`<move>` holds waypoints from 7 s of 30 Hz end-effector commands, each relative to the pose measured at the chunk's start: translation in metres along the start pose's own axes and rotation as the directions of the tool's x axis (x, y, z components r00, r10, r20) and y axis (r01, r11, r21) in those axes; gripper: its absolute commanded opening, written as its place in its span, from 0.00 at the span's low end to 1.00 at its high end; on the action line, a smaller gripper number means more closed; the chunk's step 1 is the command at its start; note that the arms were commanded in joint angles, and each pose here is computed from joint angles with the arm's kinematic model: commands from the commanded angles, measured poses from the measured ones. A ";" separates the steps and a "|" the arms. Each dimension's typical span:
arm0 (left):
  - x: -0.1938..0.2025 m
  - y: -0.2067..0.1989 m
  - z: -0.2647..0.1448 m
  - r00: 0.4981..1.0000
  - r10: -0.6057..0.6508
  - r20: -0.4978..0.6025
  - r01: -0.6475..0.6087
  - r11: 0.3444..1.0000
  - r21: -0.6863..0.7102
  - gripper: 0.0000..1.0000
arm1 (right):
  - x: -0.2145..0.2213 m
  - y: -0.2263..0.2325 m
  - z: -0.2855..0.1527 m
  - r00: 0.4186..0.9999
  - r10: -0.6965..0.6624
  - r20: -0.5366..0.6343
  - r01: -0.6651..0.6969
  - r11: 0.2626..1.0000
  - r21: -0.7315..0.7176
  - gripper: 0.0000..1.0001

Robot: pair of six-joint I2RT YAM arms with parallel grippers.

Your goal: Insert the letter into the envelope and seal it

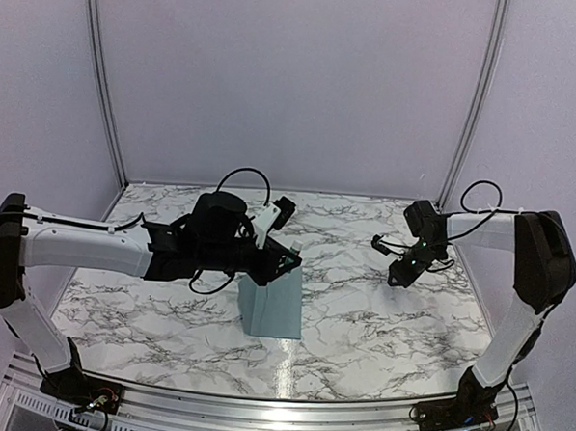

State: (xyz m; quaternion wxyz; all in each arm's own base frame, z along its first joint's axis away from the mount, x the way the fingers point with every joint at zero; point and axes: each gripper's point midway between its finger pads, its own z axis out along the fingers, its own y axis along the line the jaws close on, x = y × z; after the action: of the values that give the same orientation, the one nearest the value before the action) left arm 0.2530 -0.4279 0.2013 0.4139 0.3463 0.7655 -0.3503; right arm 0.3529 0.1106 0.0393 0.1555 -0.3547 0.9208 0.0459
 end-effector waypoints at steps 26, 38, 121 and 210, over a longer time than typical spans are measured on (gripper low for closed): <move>-0.090 0.039 -0.027 0.953 -0.041 0.302 0.124 0.958 -0.260 0.03 | -0.082 0.031 -0.104 0.931 -0.046 0.361 0.104 0.984 -0.142 0.34; -0.172 0.051 -0.017 0.692 -0.261 0.673 0.370 0.929 -0.020 0.03 | -0.152 0.110 -0.213 0.719 -0.117 0.686 0.376 0.895 -0.242 0.38; -0.154 0.023 0.008 0.653 -0.433 0.622 0.316 0.902 0.295 0.00 | -0.185 0.223 -0.266 0.543 -0.135 0.829 0.638 0.708 -0.303 0.09; -0.150 0.047 -0.059 0.440 -0.477 0.761 0.436 0.854 0.283 0.18 | -0.243 0.217 -0.220 0.666 -0.356 0.655 0.369 0.921 0.125 0.00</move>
State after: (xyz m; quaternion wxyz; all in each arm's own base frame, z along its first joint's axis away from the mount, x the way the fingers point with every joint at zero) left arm 0.3378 -0.4007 0.3235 0.5865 -0.0686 0.5747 -0.5665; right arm 0.3248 0.3830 0.3056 0.4624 -0.4962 0.7213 0.1406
